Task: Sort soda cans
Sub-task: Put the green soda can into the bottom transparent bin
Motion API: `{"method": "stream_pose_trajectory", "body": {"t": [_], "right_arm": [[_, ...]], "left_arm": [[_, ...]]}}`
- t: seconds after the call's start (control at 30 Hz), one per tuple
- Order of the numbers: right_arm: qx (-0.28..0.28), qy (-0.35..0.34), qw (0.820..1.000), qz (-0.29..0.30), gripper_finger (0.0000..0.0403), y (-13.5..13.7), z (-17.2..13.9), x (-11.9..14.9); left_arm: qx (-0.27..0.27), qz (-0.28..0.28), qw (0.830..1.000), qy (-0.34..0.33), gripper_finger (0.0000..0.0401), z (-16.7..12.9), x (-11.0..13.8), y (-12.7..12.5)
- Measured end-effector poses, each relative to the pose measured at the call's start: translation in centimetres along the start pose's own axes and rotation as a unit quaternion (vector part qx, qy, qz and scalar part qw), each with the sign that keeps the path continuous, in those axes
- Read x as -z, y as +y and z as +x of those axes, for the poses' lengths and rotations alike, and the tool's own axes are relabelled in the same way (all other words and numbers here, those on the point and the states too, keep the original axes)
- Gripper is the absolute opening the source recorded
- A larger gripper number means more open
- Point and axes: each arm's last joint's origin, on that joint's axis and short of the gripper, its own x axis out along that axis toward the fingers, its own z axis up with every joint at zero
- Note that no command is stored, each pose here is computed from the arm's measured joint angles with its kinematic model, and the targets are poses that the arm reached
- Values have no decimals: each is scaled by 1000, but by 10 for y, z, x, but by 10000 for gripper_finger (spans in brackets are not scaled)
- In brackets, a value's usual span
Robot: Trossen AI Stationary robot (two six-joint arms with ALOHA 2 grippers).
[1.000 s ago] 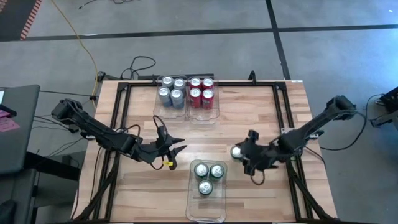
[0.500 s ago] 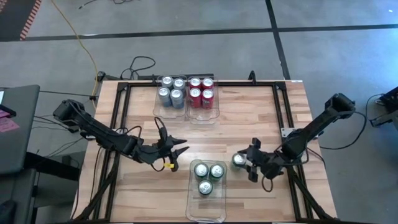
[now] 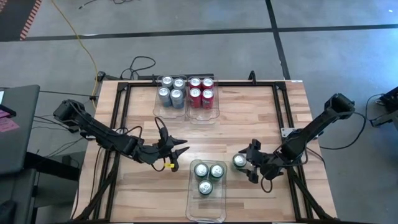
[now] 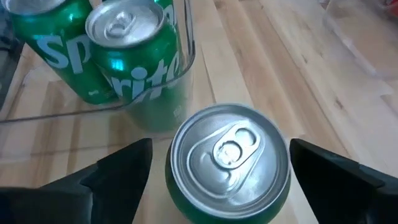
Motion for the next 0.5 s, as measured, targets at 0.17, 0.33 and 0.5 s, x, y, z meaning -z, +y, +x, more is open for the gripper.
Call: {"method": "stream_pose_trajectory", "body": {"t": [0.17,0.33,0.5], "right_arm": [[2,4,1000,6,385,-2,2,5],[8,5,1000,21,383,-7,6,10],[9,3,1000,18,352,-7,7,10]], "left_arm": [[1,0,1000,0,125,0,0,0],[1,1,1000,1,125,0,0,0],[0,2,1000,2,125,0,1,0]]}}
